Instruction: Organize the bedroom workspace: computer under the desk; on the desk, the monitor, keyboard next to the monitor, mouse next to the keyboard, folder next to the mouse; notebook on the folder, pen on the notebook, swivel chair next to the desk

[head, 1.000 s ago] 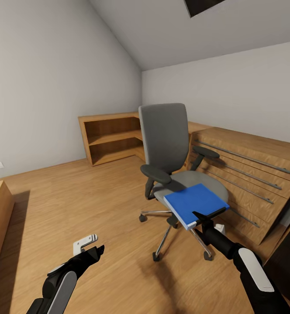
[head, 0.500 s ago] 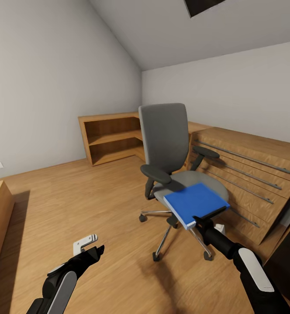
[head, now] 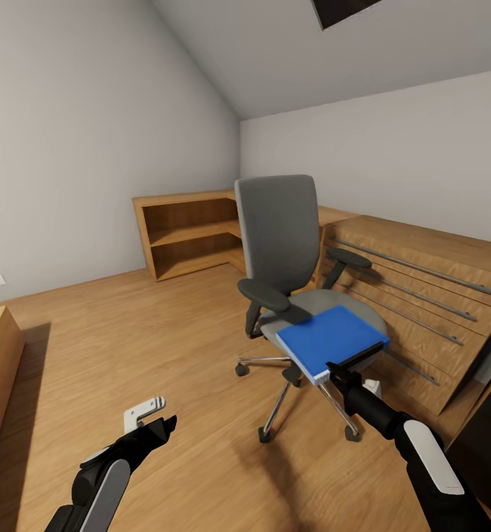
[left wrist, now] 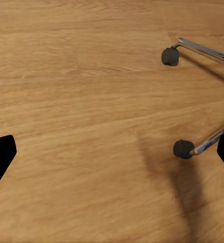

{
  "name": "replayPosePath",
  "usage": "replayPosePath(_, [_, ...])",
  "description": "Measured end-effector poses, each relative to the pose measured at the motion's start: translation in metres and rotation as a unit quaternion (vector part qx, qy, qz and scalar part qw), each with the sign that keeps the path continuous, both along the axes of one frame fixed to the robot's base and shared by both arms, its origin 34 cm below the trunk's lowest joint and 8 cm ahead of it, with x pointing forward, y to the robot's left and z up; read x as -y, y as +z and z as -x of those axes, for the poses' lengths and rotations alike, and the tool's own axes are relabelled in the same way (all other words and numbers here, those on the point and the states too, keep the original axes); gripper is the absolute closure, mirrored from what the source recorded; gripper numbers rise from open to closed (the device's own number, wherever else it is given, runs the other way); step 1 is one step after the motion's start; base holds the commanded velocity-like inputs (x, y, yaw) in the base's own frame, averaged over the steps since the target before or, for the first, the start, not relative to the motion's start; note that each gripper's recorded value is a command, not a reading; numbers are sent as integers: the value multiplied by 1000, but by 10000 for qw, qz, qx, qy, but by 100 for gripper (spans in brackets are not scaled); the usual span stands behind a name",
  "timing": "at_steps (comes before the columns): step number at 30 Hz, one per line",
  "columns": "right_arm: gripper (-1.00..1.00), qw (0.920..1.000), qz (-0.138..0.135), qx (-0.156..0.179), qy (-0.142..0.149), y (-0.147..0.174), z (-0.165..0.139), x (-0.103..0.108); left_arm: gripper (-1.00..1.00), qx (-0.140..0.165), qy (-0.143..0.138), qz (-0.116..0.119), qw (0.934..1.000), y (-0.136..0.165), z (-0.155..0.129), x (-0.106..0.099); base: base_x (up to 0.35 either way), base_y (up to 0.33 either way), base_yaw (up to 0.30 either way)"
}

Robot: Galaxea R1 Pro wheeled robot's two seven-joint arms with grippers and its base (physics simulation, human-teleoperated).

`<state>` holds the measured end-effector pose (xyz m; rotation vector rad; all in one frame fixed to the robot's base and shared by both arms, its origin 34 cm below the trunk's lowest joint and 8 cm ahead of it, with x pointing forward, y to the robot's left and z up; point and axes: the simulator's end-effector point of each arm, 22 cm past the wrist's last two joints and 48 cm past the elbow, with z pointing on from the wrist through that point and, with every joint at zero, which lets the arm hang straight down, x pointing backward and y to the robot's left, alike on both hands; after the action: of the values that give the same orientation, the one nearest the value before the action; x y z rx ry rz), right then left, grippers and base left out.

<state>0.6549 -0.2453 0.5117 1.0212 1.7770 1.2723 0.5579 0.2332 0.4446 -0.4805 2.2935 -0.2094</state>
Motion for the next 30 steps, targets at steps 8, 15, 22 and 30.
replayPosePath(8, [100, 9999, 3, 148, -9, 18, 0, 1, -100, 141, 17, -20, 9999, 14, -1, -1, 0, 0, 0])
replayPosePath(15, [100, 9995, 17, 305, -21, 36, 1, 3, -100, 257, 29, -17, 9997, 27, -2, -2, 0, 0, 0])
replayPosePath(22, [100, 9989, 20, 459, -52, 54, 2, 6, -100, 391, 36, -29, 9992, 41, -3, -2, -182, 0, 0])
replayPosePath(30, [100, 9979, 13, 620, -193, 76, 1, 19, -100, 506, 36, -32, 9987, 57, -4, -2, -327, 0, 0])
